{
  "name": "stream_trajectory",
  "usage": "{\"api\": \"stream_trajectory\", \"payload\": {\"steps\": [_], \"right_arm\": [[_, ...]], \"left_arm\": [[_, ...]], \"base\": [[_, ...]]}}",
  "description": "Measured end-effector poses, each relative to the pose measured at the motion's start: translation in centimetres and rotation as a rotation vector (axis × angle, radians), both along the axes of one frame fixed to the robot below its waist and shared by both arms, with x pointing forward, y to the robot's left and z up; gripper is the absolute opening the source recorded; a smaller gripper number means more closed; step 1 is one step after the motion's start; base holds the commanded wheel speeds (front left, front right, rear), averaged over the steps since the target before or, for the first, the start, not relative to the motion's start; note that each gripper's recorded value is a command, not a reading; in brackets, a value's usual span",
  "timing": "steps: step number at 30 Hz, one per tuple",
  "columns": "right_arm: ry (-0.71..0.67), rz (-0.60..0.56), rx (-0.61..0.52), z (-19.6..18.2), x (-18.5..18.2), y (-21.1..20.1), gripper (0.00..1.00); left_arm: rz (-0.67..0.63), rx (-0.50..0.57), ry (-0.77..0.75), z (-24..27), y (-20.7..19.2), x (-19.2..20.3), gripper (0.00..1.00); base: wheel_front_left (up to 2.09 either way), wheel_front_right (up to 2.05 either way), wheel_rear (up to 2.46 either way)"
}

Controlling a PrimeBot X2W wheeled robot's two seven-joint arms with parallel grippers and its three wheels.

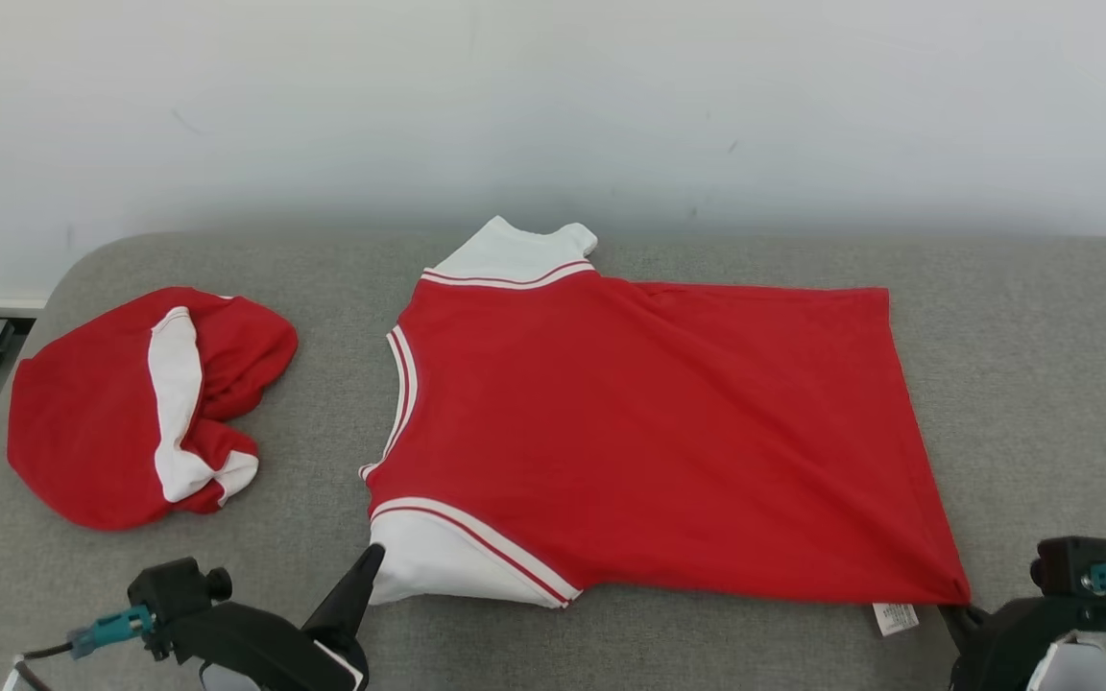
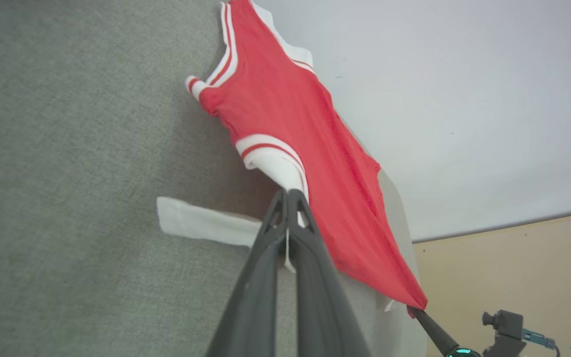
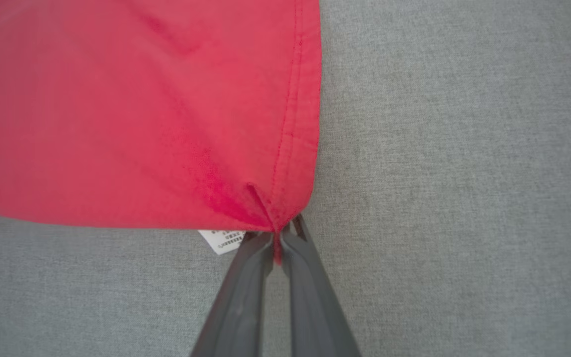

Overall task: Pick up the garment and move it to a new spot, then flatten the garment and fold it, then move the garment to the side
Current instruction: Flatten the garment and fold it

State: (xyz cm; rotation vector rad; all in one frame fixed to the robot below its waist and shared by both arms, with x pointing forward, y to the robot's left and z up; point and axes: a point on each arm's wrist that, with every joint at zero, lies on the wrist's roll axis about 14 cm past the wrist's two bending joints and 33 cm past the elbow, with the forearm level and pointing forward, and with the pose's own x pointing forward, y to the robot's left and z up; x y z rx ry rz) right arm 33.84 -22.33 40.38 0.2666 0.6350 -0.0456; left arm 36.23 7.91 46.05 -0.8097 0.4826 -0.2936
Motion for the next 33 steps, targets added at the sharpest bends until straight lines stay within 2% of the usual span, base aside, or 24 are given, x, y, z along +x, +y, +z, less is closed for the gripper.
{"api": "stream_trajectory", "payload": {"steps": [10,15,23,24,25,26,27,28,29,33], "right_arm": [[-0.05,-0.096,0.042,1.9,-1.5,-1.3,0.0],[0.022,-0.086,0.049,0.5,-3.3,-0.8,0.0],[0.077,-0.075,0.04,-0.2,-3.5,-0.4,0.0],[0.085,-0.07,0.041,-0.3,-3.5,-0.3,0.0],[0.091,-0.07,0.035,-0.4,-3.5,-0.3,0.0],[0.098,-0.069,0.033,-0.5,-3.6,-0.2,0.09],[0.104,-0.064,0.028,-0.5,-3.6,-0.2,0.37],[0.111,-0.058,0.02,-0.6,-3.6,-0.1,0.51],[0.115,-0.058,0.013,-0.7,-3.6,-0.1,1.0],[0.128,-0.064,-0.021,-0.9,-3.6,-0.6,1.0]], "left_arm": [[-0.021,-0.105,-0.048,3.1,-0.8,-0.4,0.0],[-0.096,-0.023,0.023,0.9,-1.3,-1.8,0.0],[-0.116,0.067,0.158,-3.7,-0.8,-3.4,0.0],[-0.114,0.073,0.167,-4.1,-0.7,-3.4,0.23],[-0.112,0.084,0.173,-4.4,-0.5,-3.4,0.23],[-0.11,0.095,0.179,-4.7,-0.4,-3.4,0.47],[-0.108,0.105,0.183,-5.0,-0.2,-3.4,1.0],[-0.106,0.117,0.187,-5.2,0.0,-3.4,1.0],[-0.105,0.138,0.186,-5.5,0.2,-3.2,1.0],[-0.055,0.211,0.165,-6.1,2.0,-2.1,1.0]], "base": [[0.0,0.0,0.0],[0.0,0.0,0.0],[0.0,0.0,0.0],[0.0,0.0,0.0],[0.0,0.0,0.0],[0.0,0.0,0.0],[0.0,0.0,0.0],[0.0,0.0,0.0],[0.0,0.0,0.0],[0.0,0.0,0.0]]}}
